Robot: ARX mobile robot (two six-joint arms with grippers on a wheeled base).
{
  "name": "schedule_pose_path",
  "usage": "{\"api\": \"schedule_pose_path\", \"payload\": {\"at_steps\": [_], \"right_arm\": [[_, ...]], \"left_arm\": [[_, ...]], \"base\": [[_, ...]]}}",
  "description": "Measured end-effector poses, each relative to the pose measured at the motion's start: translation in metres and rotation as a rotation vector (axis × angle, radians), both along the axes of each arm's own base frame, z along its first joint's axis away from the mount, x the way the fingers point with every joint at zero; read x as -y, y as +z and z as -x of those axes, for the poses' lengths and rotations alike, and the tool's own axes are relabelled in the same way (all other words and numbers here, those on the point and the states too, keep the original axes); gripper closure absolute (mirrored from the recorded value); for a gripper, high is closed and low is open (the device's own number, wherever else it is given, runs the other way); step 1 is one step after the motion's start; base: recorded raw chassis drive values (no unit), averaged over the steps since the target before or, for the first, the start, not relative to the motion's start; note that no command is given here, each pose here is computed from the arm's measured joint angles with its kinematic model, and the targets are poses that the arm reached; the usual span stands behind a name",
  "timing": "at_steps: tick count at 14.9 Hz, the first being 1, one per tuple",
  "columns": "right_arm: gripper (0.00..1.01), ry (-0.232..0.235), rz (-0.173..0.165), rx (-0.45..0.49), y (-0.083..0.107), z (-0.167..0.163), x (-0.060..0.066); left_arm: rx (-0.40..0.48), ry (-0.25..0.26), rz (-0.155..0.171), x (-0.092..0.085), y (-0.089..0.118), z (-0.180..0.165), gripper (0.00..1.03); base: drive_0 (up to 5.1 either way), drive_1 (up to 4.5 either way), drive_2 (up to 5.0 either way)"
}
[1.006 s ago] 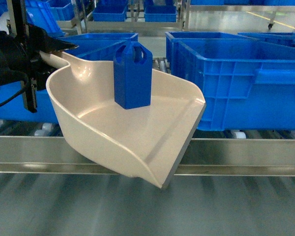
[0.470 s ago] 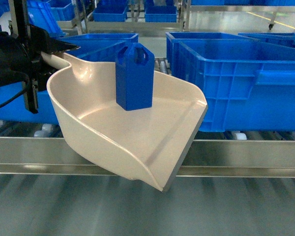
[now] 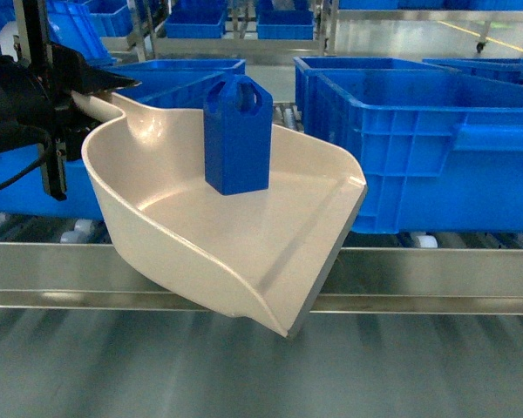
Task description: Place part in tray to right shelf
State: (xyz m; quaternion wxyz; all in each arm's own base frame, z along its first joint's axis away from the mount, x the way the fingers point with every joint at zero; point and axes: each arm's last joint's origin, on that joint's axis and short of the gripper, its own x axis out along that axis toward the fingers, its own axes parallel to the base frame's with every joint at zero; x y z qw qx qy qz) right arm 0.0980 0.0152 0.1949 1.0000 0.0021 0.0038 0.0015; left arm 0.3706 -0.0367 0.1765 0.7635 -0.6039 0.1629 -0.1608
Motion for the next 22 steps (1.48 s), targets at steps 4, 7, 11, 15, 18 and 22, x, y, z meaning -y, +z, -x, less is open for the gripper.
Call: {"api": "schedule_pose_path", "payload": {"at_steps": [4, 7, 11, 15, 18, 22], "right_arm": [[0.03, 0.0, 0.0, 0.0, -0.0001, 0.0, 0.0], [0.03, 0.0, 0.0, 0.0, -0.0001, 0.0, 0.0], [0.03, 0.0, 0.0, 0.0, -0.0001, 0.0, 0.0], [0.03, 0.0, 0.0, 0.0, -0.0001, 0.0, 0.0], [0.03, 0.0, 0.0, 0.0, -0.0001, 0.0, 0.0], [0.03, 0.0, 0.0, 0.0, -0.0001, 0.0, 0.0]], "left_arm": [[0.0, 0.0, 0.0, 0.0, 0.0, 0.0, 0.91], [0.0, 0.0, 0.0, 0.0, 0.0, 0.0, 0.91], [0.0, 0.0, 0.0, 0.0, 0.0, 0.0, 0.91], [0.0, 0.0, 0.0, 0.0, 0.0, 0.0, 0.91], [0.0, 0.0, 0.0, 0.0, 0.0, 0.0, 0.91], [0.0, 0.0, 0.0, 0.0, 0.0, 0.0, 0.91]], "base": [[0.0, 0.0, 0.0], [0.0, 0.0, 0.0], [0.0, 0.0, 0.0], [0.0, 0.0, 0.0], [0.0, 0.0, 0.0], [0.0, 0.0, 0.0]]}}
